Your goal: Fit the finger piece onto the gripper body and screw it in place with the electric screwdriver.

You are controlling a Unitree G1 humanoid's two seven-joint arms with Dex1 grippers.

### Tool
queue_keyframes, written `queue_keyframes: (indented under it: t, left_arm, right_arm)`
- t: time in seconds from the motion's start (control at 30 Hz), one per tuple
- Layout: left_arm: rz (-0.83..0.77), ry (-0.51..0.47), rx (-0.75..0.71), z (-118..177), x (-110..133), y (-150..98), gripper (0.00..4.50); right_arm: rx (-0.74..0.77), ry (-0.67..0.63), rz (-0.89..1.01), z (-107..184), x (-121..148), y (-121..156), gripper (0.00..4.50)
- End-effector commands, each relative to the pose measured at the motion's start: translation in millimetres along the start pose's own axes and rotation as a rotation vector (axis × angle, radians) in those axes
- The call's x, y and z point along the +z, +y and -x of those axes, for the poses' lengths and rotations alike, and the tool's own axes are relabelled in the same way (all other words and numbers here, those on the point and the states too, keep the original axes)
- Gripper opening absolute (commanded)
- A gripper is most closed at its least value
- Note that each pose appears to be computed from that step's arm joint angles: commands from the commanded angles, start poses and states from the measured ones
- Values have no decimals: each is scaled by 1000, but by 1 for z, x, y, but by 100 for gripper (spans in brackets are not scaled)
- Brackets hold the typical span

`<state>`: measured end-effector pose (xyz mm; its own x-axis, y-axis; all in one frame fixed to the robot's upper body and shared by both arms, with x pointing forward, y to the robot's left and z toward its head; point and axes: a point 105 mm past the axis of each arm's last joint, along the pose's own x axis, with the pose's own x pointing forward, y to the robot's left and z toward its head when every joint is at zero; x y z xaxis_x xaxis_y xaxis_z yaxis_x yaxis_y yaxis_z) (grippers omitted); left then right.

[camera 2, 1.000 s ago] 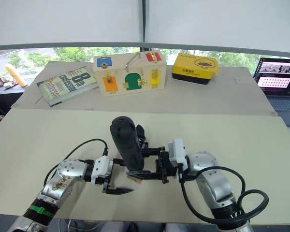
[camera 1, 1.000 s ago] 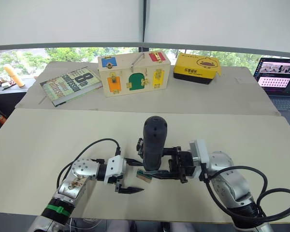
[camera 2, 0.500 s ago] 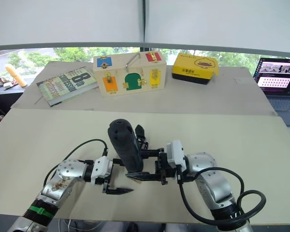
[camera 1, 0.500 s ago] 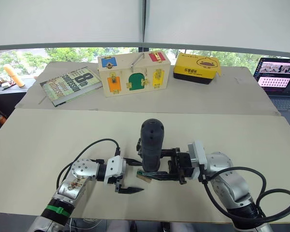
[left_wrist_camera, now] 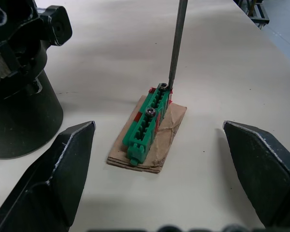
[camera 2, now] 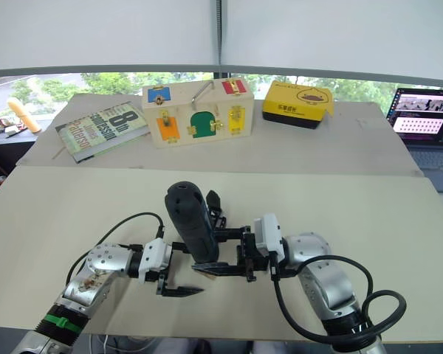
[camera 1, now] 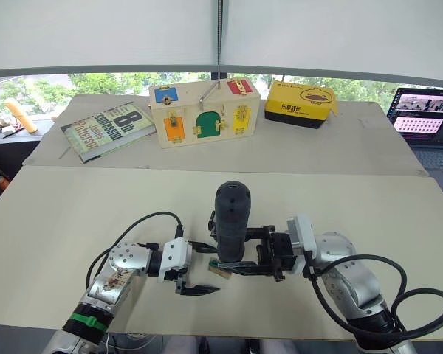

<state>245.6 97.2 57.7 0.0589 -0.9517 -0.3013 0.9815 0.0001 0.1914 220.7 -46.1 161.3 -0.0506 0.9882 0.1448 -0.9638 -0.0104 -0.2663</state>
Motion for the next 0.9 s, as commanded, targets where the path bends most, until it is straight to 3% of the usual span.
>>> queue_keyframes:
  t: [0.03, 0.63, 0.9]
  left_arm:
    - [68, 33, -26, -2, -16, -11, 450]
    - [70, 31, -26, -4, -16, -11, 450]
    - [70, 32, -26, -4, -16, -10, 450]
  right_arm:
    - [21, -52, 34, -3, 14, 4, 190]
    - [37, -47, 6, -3, 13, 6, 190]
    - [12, -114, 39, -2, 29, 0, 190]
